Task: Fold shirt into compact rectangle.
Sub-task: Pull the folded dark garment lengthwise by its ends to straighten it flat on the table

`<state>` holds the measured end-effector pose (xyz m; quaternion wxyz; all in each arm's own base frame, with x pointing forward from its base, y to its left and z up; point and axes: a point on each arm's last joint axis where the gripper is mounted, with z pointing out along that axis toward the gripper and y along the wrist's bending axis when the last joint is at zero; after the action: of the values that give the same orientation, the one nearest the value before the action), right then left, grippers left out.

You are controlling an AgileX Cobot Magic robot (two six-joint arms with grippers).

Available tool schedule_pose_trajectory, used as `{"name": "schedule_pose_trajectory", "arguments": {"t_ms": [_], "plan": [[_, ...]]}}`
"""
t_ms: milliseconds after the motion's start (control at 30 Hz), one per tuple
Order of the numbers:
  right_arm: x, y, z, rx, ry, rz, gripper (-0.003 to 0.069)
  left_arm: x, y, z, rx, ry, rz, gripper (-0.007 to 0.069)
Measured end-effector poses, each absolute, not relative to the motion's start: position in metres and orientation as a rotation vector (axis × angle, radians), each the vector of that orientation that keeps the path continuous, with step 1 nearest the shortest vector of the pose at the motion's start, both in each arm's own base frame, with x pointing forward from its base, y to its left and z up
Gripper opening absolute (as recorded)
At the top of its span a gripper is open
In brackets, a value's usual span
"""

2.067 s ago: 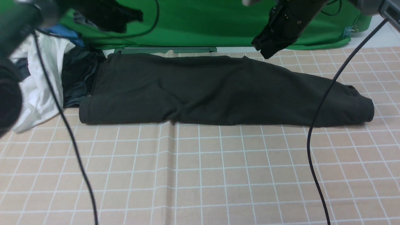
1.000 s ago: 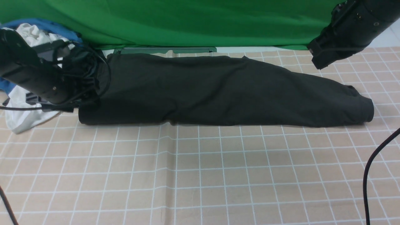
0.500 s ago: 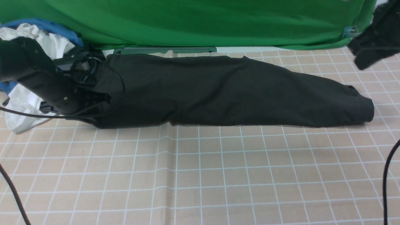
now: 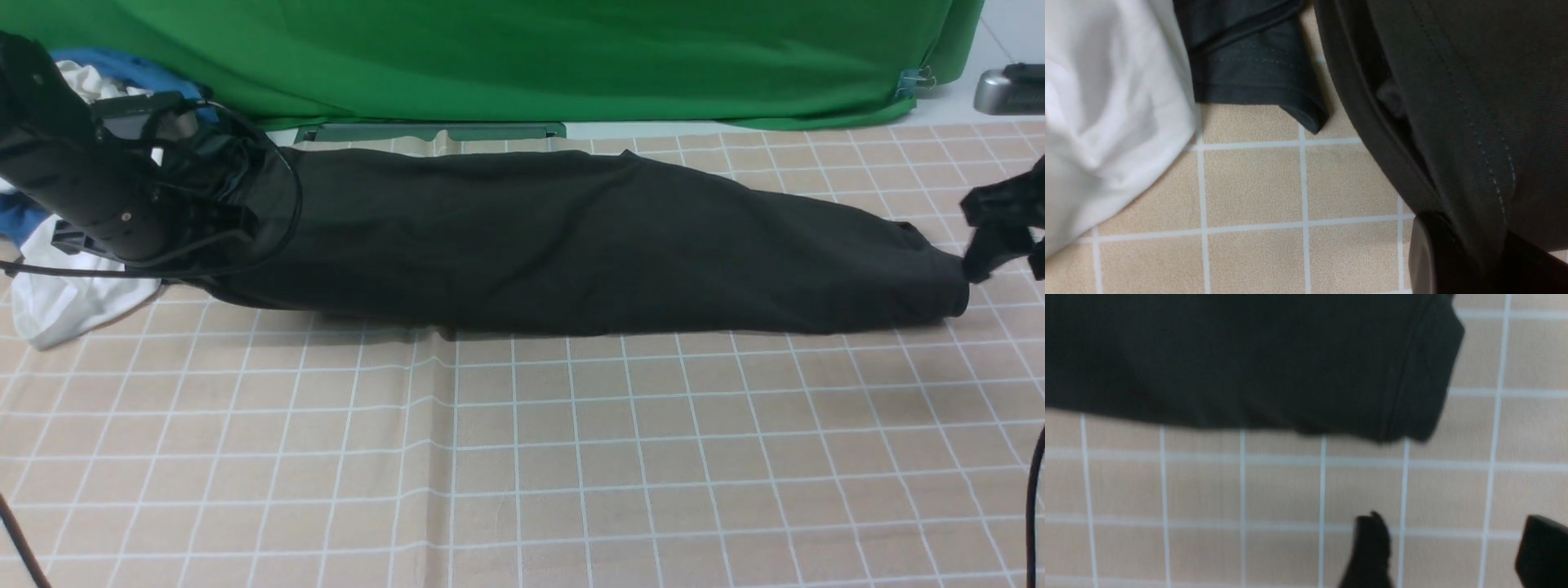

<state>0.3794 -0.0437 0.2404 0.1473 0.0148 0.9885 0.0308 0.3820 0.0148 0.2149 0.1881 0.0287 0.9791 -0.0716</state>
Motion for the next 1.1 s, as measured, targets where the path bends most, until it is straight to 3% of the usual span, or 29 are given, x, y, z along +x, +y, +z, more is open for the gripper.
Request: {"name": "schedule_pose_trajectory", "arguments": {"t_ms": [100, 267, 367, 400, 433, 500, 700, 867, 1100], "plan": [[0.394, -0.046, 0.216, 0.062, 2.828, 0.090, 0.0575, 0.382, 0.015, 0.215, 0.082, 2.755, -0.200, 0.0036], [0.408, -0.045, 0.185, 0.101, 2.824, 0.133, 0.0547, 0.382, 0.015, 0.215, 0.081, 2.754, -0.204, 0.0036], [0.412, -0.042, 0.169, 0.084, 2.843, 0.187, 0.0395, 0.382, 0.013, 0.215, 0.059, 2.748, -0.231, 0.0036], [0.412, -0.042, 0.167, 0.046, 2.846, 0.188, 0.0233, 0.383, 0.013, 0.217, 0.051, 2.749, -0.251, 0.0036], [0.412, -0.042, 0.167, 0.029, 2.846, 0.188, 0.0165, 0.383, 0.012, 0.219, 0.049, 2.752, -0.256, 0.0036], [0.410, -0.042, 0.172, 0.000, 2.843, 0.181, 0.0084, 0.382, 0.012, 0.229, 0.050, 2.751, -0.268, 0.0036], [0.385, -0.042, 0.226, -0.094, 2.863, 0.119, 0.0064, 0.360, 0.012, 0.271, 0.015, 2.751, -0.261, 0.0036], [0.349, -0.039, 0.259, -0.096, 2.931, 0.097, 0.0063, 0.314, 0.016, 0.277, -0.095, 2.867, -0.174, 0.0036], [0.291, -0.032, 0.232, -0.060, 3.136, 0.151, 0.0063, 0.251, 0.015, 0.252, -0.147, 3.012, -0.115, 0.0036]]}}
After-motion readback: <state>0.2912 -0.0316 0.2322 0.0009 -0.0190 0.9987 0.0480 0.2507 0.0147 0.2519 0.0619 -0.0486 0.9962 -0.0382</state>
